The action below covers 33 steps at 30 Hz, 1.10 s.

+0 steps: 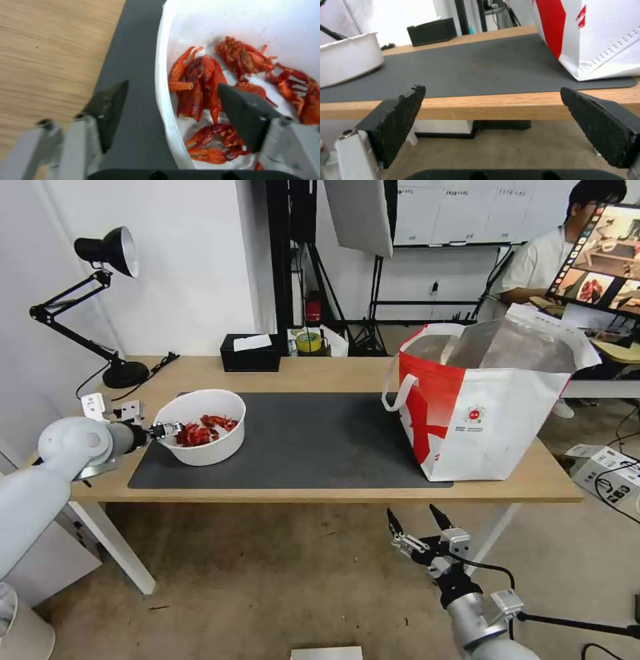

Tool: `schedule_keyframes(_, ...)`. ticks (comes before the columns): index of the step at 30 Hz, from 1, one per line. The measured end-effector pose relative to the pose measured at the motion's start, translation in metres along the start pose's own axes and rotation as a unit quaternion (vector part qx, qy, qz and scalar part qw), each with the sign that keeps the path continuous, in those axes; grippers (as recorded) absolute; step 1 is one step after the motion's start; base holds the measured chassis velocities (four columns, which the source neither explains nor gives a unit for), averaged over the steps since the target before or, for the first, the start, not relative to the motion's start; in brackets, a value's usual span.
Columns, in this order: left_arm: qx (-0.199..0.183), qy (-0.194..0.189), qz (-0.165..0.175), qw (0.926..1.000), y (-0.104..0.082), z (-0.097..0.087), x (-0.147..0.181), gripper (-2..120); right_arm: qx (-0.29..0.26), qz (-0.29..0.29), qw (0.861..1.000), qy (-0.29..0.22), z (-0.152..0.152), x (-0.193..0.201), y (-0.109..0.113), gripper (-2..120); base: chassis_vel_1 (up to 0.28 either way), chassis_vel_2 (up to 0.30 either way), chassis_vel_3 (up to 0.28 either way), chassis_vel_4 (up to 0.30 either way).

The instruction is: Pick up the trash from the table and place it into the takeout bag.

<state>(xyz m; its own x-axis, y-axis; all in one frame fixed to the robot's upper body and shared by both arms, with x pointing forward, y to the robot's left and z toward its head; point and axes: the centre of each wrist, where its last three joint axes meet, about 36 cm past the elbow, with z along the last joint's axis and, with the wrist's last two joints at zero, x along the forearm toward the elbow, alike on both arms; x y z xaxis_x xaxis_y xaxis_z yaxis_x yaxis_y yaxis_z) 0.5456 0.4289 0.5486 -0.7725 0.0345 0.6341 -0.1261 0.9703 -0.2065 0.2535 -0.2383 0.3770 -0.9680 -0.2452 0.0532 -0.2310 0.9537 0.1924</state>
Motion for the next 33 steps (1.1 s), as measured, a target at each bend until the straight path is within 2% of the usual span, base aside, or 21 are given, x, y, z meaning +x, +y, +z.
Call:
schedule_keyframes(1,0.0,0.0,0.0,1.0,0.0,0.0,0.0,62,0.0,0.0,1.0,0.0,0.0,0.0,0.0,100,0.0,0.0,0.0,0.0)
schedule_keyframes(2,0.0,0.0,0.0,1.0,0.0,0.0,0.0,62,0.0,0.0,1.0,0.0,0.0,0.0,0.0,100,0.0,0.0,0.0,0.0)
schedule_keyframes(4,-0.002,-0.001,0.001,1.0,-0.002,0.0,0.002,51,0.0,0.0,1.0,0.0,0.0,0.0,0.0,100,0.0,0.0,0.0,0.0)
schedule_keyframes(5,-0.002,-0.001,0.001,1.0,-0.002,0.0,0.002,51,0.0,0.0,1.0,0.0,0.0,0.0,0.0,100,0.0,0.0,0.0,0.0)
schedule_keyframes(8,-0.004,-0.002,0.004,1.0,-0.004,0.001,0.003,35,0.0,0.0,1.0,0.0,0.0,0.0,0.0,100,0.0,0.0,0.0,0.0)
schedule_keyframes(10,-0.003,-0.002,0.006,1.0,-0.004,0.001,0.004,32,0.0,0.0,1.0,0.0,0.0,0.0,0.0,100,0.0,0.0,0.0,0.0)
schedule_keyframes(12,0.0,-0.002,0.014,0.9999,-0.006,0.0,0.006,22,0.0,0.0,1.0,0.0,0.0,0.0,0.0,100,0.0,0.0,0.0,0.0)
schedule_keyframes(13,0.0,-0.002,0.014,0.9999,-0.006,0.0,0.006,22,0.0,0.0,1.0,0.0,0.0,0.0,0.0,100,0.0,0.0,0.0,0.0)
schedule_keyframes(16,0.002,-0.005,0.022,0.9997,-0.01,-0.001,0.008,7,0.0,0.0,1.0,0.0,0.0,0.0,0.0,100,0.0,0.0,0.0,0.0)
schedule_keyframes(19,0.002,-0.008,0.027,0.9996,-0.012,-0.003,0.01,0,0.0,0.0,1.0,0.0,0.0,0.0,0.0,100,0.0,0.0,0.0,0.0)
schedule_keyframes(33,0.006,-0.019,0.035,0.9992,-0.016,-0.002,0.016,0,0.0,0.0,1.0,0.0,0.0,0.0,0.0,100,0.0,0.0,0.0,0.0)
